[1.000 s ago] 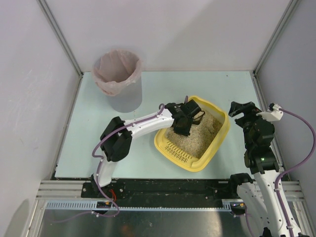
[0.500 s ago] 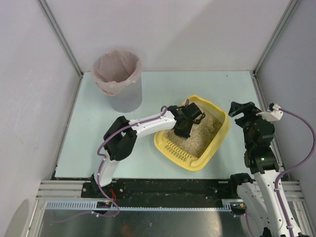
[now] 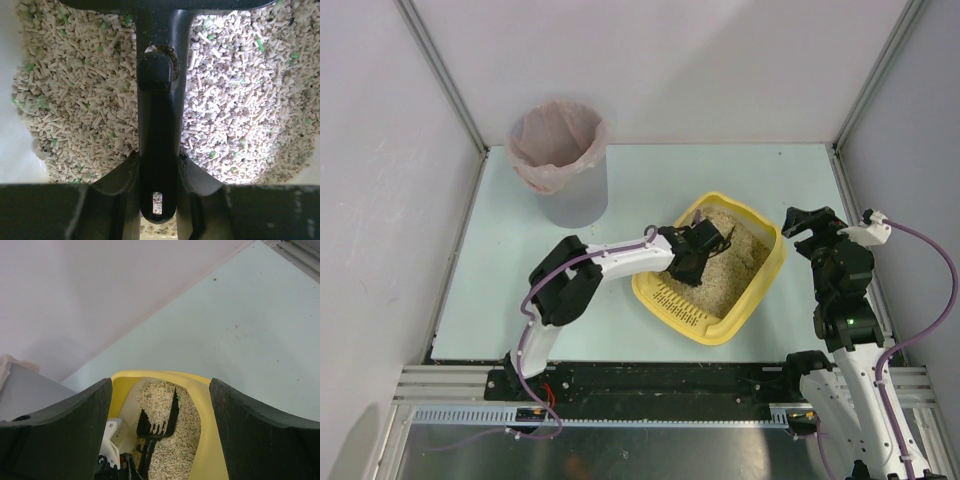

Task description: Clean the litter box

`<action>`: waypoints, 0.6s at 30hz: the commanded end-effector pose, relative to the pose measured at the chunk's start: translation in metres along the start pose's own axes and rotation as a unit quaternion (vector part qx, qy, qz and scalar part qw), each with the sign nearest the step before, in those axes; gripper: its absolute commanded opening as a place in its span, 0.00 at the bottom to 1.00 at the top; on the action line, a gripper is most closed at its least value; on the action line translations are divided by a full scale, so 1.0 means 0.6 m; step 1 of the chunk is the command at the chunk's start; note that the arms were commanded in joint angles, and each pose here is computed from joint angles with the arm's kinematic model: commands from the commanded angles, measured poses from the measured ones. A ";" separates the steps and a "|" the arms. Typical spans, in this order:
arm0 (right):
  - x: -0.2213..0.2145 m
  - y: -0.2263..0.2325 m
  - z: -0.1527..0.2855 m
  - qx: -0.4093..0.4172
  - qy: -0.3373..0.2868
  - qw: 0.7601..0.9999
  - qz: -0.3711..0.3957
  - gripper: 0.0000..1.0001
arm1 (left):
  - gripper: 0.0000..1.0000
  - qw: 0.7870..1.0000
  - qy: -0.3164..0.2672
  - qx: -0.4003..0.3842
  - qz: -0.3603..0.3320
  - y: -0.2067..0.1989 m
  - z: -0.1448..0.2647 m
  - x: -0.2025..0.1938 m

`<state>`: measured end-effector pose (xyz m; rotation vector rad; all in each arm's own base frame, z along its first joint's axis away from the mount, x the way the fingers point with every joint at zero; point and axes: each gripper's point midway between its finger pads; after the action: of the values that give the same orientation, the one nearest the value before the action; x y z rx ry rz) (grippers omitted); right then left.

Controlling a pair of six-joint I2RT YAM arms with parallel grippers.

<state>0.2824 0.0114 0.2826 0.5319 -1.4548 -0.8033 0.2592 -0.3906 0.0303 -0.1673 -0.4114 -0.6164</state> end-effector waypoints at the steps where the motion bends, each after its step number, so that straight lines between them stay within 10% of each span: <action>1: 0.011 0.008 -0.001 0.009 -0.013 1.000 0.002 0.83 | 0.00 0.996 -0.072 0.052 0.019 0.045 -0.010 0.043; 18: 0.010 0.009 -0.003 0.012 -0.012 1.000 0.000 0.84 | 0.00 0.981 -0.171 0.093 0.012 0.072 0.028 0.062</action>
<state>0.2824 0.0113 0.2825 0.5319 -1.4548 -0.8033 0.2677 -0.3841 0.0236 -0.1698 -0.6033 -0.6211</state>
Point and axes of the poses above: each gripper's point midway between its finger pads, its own z axis back along the fingers, its own y axis along the line the jaws close on, x = y × z, and after that the axes turned 13 degrees about -z, right-handed
